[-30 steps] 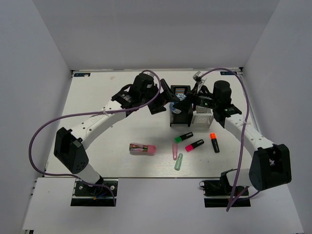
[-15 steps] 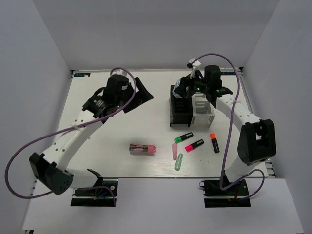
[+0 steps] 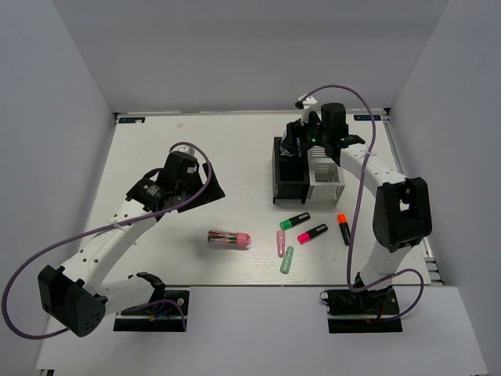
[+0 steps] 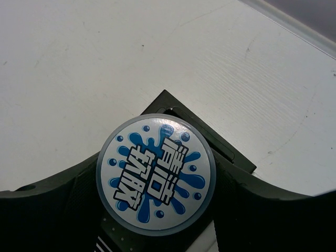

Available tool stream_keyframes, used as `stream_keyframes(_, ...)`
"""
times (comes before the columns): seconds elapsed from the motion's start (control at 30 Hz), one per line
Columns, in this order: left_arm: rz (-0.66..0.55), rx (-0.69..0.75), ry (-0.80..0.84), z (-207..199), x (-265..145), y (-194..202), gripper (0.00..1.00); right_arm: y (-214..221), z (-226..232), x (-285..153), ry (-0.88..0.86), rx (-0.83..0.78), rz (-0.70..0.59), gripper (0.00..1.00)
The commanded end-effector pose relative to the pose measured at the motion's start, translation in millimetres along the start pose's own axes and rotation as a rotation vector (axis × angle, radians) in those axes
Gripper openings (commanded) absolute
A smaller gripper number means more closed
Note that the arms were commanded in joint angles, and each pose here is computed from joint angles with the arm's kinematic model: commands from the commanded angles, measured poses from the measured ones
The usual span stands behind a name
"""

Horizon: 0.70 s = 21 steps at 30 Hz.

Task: Sort the stationery into containers
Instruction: Place the stationery in the storage box.

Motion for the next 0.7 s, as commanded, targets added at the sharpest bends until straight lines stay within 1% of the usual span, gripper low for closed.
stream_keyframes(0.0, -0.016, 0.018, 0.031, 2.1, -7.3, 1.5, 1.00, -32.5, -8.3, -1.4, 0.038, -0.079, -0.088, 0.00)
stream_keyframes(0.2, -0.010, 0.020, 0.029, 7.6, -5.1, 7.7, 1.00, -29.0, -15.3, -1.5, 0.073, -0.101, -0.075, 0.00)
stream_keyframes(0.47, 0.000, 0.021, 0.018, 13.1, -5.5, 13.3, 1.00, -23.3, -15.3, 0.9, 0.066, -0.127, -0.053, 0.00)
stream_keyframes(0.5, 0.001, 0.021, 0.017, 13.1, -5.4, 13.3, 1.00, -24.2, -15.1, 1.8, 0.065, -0.131, -0.054, 0.06)
stream_keyframes(0.53, 0.002, 0.022, 0.016, 13.3, -5.5, 13.5, 1.00, -19.5, -13.3, 0.9, 0.059, -0.123, -0.028, 0.22)
stream_keyframes(0.57, 0.001, 0.021, 0.017, 13.3, -5.5, 13.6, 1.00, -17.6, -13.9, 0.9, 0.055, -0.119, -0.024, 0.32)
stream_keyframes(0.63, 0.000, 0.022, 0.018, 13.0, -5.8, 13.2, 1.00, -17.6, -11.6, 0.7, 0.041, -0.120, -0.016, 0.51)
stream_keyframes(0.67, 0.007, 0.022, 0.015, 13.6, -4.6, 14.9, 1.00, -17.2, -10.4, 1.3, 0.032, -0.118, -0.016, 0.57)
Point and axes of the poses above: each gripper's point midway between its finger pads, its own x axis out along the fingers, its own z axis along the line the jaws close on, y = z × x, the point moved 4 cm from there along -x, back along the fingers
